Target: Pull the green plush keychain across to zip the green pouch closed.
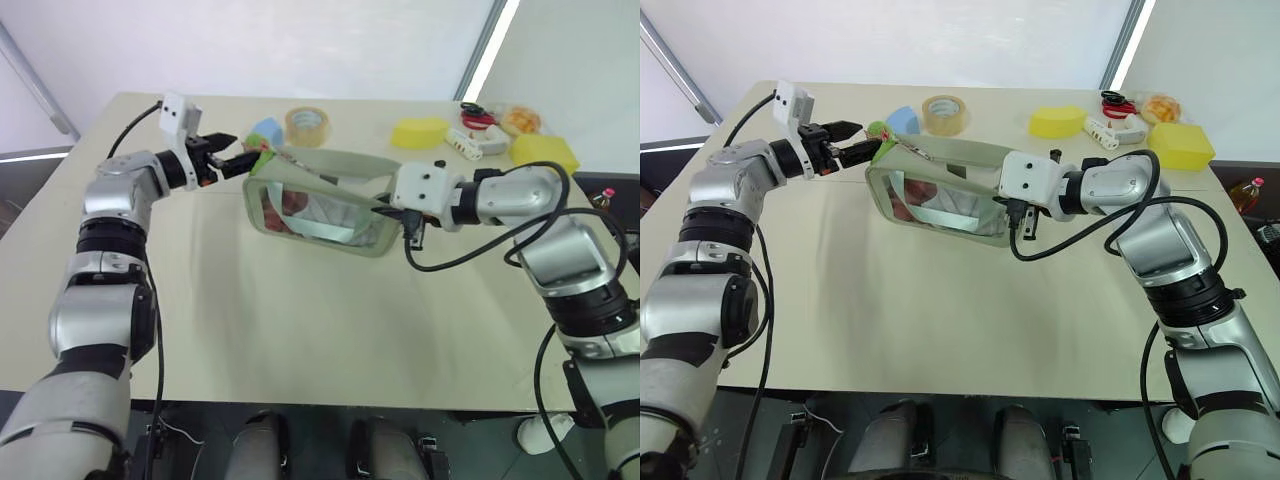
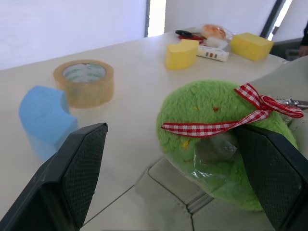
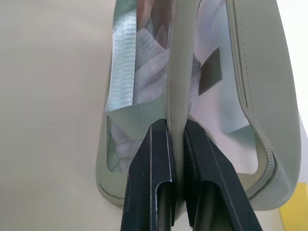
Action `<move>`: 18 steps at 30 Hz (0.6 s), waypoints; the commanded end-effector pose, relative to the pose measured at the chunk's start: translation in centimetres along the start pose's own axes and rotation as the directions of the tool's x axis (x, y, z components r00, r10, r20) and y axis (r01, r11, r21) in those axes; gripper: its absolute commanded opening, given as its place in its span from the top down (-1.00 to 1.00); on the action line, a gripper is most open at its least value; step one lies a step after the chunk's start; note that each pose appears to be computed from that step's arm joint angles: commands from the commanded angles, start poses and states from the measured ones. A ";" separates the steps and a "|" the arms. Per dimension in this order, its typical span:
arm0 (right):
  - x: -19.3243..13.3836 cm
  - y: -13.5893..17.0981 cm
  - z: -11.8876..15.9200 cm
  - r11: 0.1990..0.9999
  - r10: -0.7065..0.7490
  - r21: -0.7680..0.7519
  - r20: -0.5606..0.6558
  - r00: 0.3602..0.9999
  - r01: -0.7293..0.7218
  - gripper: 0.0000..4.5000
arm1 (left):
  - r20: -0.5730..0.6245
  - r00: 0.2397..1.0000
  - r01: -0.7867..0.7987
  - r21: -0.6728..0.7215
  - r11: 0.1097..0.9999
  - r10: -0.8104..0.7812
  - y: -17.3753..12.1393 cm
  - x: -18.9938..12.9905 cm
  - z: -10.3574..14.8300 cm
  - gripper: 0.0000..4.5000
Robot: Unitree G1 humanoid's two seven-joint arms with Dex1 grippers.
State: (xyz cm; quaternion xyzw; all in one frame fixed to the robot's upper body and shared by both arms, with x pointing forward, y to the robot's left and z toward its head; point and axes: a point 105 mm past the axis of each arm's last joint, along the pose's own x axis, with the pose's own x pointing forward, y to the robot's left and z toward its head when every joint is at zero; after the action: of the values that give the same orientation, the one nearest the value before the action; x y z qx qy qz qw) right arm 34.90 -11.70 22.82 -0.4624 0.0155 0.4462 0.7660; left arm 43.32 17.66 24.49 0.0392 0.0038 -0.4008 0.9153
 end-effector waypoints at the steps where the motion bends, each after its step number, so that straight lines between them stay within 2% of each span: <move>1: 0.2 0.4 0.2 1.000 0.018 0.002 0.004 1.000 -0.018 0.98 | 0.004 1.000 0.027 0.035 0.999 -0.027 -0.4 0.2 0.5 -1.00; 2: 0.2 0.4 0.2 1.000 0.018 0.002 0.004 1.000 -0.018 0.98 | 0.006 1.000 0.031 0.031 0.999 -0.031 -0.4 0.2 0.5 -1.00; 3: 0.2 0.5 0.2 1.000 0.017 0.002 0.004 1.000 -0.017 1.00 | 0.012 0.999 0.036 0.024 0.999 -0.036 -0.5 0.2 0.5 -0.76; 4: 0.2 0.4 0.2 1.000 0.016 0.003 0.004 1.000 -0.016 1.00 | 0.029 0.998 0.052 0.012 0.999 -0.052 -0.7 0.3 0.8 -0.64; 7: 0.3 0.3 0.2 1.000 0.012 0.005 0.004 1.000 -0.012 1.00 | 0.058 0.994 0.096 0.002 0.995 -0.096 -1.5 0.5 1.5 -0.01; 11: 0.4 0.2 0.2 1.000 0.002 0.006 0.004 1.000 -0.002 1.00 | 0.072 0.994 0.080 0.017 0.997 -0.081 -1.2 0.4 2.2 0.92; 12: 0.5 0.1 0.1 1.000 -0.002 0.007 0.003 1.000 0.002 1.00 | 0.070 0.995 0.066 0.036 0.997 -0.068 -1.0 0.2 2.5 0.99; 15: 0.5 0.0 0.0 1.000 -0.008 0.006 0.001 1.000 0.008 1.00 | 0.090 0.995 0.037 0.068 0.997 -0.043 -0.5 -0.4 3.7 0.99; 18: 0.6 -0.4 -0.1 1.000 -0.022 0.002 -0.007 1.000 0.022 1.00 | 0.132 0.989 0.048 0.112 0.993 -0.062 -0.7 -1.1 6.1 0.99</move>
State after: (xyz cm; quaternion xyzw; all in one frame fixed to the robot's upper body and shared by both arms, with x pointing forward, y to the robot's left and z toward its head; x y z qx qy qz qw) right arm 35.31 -11.33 22.84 -0.4576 0.0081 0.4414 0.7718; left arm 42.74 17.68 26.31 0.0397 -0.0166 -0.4190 0.9070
